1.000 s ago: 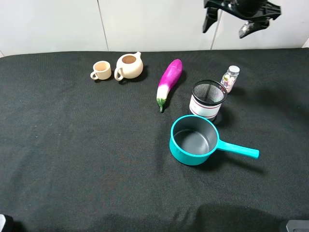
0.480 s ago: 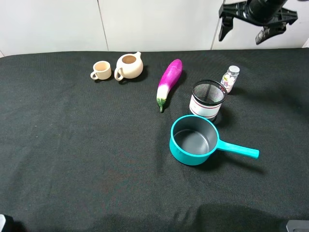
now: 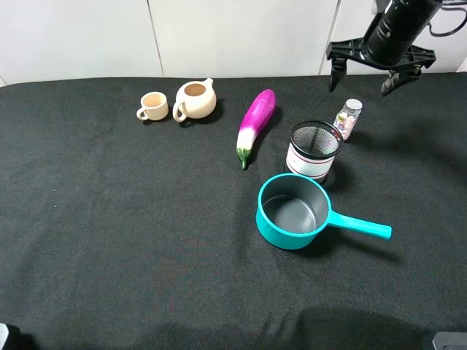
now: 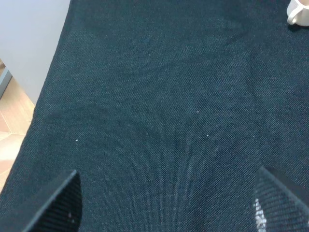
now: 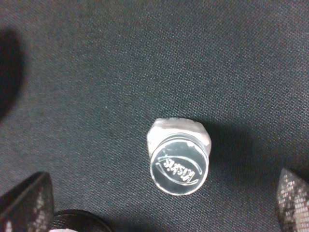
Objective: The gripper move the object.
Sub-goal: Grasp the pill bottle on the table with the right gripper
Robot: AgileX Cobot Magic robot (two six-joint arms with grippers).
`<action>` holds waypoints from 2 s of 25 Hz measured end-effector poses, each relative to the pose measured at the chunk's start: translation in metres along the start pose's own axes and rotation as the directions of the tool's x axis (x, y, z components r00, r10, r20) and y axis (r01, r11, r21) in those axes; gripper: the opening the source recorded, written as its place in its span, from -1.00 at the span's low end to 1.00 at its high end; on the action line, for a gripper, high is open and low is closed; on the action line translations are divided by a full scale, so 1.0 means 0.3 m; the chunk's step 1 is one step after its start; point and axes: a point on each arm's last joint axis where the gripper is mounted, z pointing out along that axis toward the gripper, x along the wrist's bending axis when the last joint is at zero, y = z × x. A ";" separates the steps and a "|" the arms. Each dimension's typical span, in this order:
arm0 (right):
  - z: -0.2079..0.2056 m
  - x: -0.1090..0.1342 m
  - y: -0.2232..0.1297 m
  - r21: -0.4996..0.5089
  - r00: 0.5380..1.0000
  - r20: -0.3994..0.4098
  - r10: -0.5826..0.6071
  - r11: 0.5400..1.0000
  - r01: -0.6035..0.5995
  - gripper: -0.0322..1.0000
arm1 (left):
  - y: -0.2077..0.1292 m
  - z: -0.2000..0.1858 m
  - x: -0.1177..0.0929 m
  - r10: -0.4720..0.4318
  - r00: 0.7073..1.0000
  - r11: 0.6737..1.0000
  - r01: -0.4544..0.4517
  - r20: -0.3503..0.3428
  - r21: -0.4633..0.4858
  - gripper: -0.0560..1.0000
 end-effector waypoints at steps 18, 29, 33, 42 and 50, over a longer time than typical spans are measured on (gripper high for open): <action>0.154 -0.003 -0.012 0.088 1.000 0.015 -0.014 0.996 0.013 0.41 | 0.000 0.000 0.000 0.000 1.000 1.000 0.000 0.000 0.000 0.46; 0.217 -0.006 -0.023 0.125 1.000 0.021 -0.021 0.992 0.019 0.41 | 0.000 0.000 0.000 0.000 1.000 1.000 0.000 0.000 0.000 0.46; 0.223 -0.005 -0.018 0.109 0.999 0.016 -0.042 0.993 0.040 0.41 | 0.000 0.000 0.000 0.000 1.000 1.000 0.000 0.000 0.000 0.46; 0.273 -0.008 -0.030 0.144 0.999 0.021 -0.044 0.989 0.041 0.41 | 0.000 0.000 0.000 0.000 1.000 1.000 0.000 0.000 0.000 0.46; 0.293 -0.009 -0.035 0.159 0.998 0.020 -0.062 0.986 0.058 0.41 | 0.000 0.000 0.000 0.000 1.000 1.000 0.000 0.000 0.000 0.46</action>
